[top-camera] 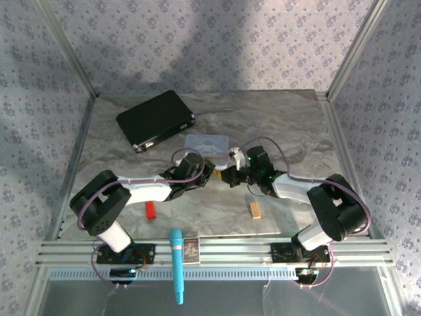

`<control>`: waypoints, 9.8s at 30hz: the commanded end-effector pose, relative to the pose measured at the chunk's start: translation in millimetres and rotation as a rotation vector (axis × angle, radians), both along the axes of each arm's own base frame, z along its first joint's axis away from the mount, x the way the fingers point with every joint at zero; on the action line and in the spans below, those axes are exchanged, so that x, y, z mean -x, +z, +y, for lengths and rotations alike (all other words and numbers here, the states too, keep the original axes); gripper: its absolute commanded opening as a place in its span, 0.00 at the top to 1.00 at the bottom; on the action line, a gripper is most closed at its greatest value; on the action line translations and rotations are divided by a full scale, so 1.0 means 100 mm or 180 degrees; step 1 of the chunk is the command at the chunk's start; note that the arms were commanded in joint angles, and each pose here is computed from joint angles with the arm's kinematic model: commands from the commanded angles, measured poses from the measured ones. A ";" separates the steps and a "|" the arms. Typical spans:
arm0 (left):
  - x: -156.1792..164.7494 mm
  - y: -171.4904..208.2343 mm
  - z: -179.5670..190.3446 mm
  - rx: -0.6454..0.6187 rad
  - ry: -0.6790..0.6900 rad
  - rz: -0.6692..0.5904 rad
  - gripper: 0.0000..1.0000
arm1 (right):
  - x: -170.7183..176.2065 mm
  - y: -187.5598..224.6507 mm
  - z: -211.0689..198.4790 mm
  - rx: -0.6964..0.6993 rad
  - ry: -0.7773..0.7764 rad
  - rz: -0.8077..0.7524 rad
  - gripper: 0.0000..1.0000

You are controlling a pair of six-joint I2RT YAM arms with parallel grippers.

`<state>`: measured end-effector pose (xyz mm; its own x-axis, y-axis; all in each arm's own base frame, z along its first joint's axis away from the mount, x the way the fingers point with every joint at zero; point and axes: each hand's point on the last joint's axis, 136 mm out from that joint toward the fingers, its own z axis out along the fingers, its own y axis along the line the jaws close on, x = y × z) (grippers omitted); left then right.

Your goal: Unlock the padlock with the key

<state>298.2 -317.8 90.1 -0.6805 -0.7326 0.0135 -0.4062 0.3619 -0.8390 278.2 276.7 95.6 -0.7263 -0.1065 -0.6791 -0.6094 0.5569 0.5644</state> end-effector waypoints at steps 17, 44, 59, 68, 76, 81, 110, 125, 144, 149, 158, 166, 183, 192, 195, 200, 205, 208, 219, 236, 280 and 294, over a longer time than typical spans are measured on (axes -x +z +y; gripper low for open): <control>0.03 0.23 -0.15 0.0284 -0.0148 -0.0121 1.00 | -0.28 -0.26 -0.51 0.0163 -0.0934 0.0543 0.81; 0.07 0.02 -0.15 0.0150 -0.0188 -0.0001 1.00 | -0.31 0.17 -0.68 0.0350 -0.1419 0.0356 0.01; 0.33 -0.53 -0.07 -0.0796 -0.0987 0.0320 1.00 | -0.60 -0.17 -0.48 0.1097 -0.1542 0.0793 0.04; 0.32 -0.57 0.34 -0.1989 -0.1363 0.0209 0.92 | -0.59 -0.56 -0.64 0.1537 -0.1830 0.0892 0.17; 0.34 -0.65 0.74 -0.2979 -0.1533 0.0214 0.81 | -0.58 -0.69 -0.62 0.1353 -0.1879 0.1027 0.25; 0.36 -0.56 0.83 -0.3571 -0.1539 0.0058 0.76 | -0.58 -0.73 -0.59 0.1318 -0.1855 0.1076 0.25; 0.42 -0.41 0.69 -0.4763 -0.1867 -0.0428 0.89 | -0.70 -0.65 -0.58 0.1139 -0.1690 0.1079 0.27; 0.38 -0.47 0.50 -0.4681 -0.1815 -0.0890 0.75 | -0.96 -0.71 -0.55 0.1220 -0.1543 0.1124 0.40; 0.50 -0.37 0.25 -0.4922 -0.1979 -0.1023 0.74 | -0.93 -0.78 -0.57 0.1144 -0.1543 0.1229 0.38; 0.52 -0.19 0.21 -0.4629 -0.1923 -0.1057 0.68 | -0.95 -0.67 -0.52 0.1053 -0.1492 0.1153 0.34; 0.32 0.54 0.41 -0.3540 -0.1494 -0.1306 0.17 | -1.19 0.02 -0.46 0.1054 -0.1303 0.0609 0.13; 0.22 1.03 0.91 -0.3249 -0.1155 -0.1593 0.00 | -1.10 0.82 -0.74 0.1514 -0.1817 -0.0367 0.01; 0.21 0.97 1.71 -0.3364 -0.0685 -0.1516 0.00 | -0.25 0.53 -0.19 0.1692 -0.1508 0.0136 0.01; 0.25 0.86 1.82 -0.3097 -0.0590 -0.1416 0.00 | 0.04 -0.12 0.54 0.1804 -0.1195 0.0378 0.24; 0.27 0.83 1.85 -0.3082 -0.0571 -0.1400 0.00 | 0.05 -0.20 0.71 0.1816 -0.1144 0.0364 0.28; 0.29 0.78 1.91 -0.3089 -0.0506 -0.1346 0.00 | 0.07 -0.45 0.78 0.1903 -0.1126 0.0440 0.36; 0.29 0.73 1.91 -0.3062 -0.0494 -0.1315 0.00 | 0.03 -0.58 0.80 0.2109 -0.1189 0.0355 0.40; 0.29 0.70 1.92 -0.3071 -0.0484 -0.1294 0.00 | 0.01 -0.66 0.75 0.2266 -0.1277 0.0349 0.40; 0.26 0.64 1.97 -0.3077 -0.0383 -0.1256 0.00 | 0.04 -0.85 0.65 0.2549 -0.1346 0.0331 0.52; 0.09 0.66 1.79 -0.3471 -0.0852 -0.1463 0.01 | 0.27 -0.85 0.21 0.2536 -0.1273 0.0422 0.68; 0.05 -0.21 0.40 -0.4307 -0.3687 -0.2344 0.31 | -0.18 -0.69 -0.15 0.1088 -0.2215 0.0555 0.71; 0.10 -0.26 0.43 -0.4324 -0.3763 -0.2379 0.38 | -0.48 -0.28 -0.07 0.0567 -0.2386 0.0409 0.72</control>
<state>302.5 -286.0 87.7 -0.3306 0.7084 -0.6236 0.7031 0.6256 0.3379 307.0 267.4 40.8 -0.7850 0.2843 -0.5503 0.0217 0.9005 0.4343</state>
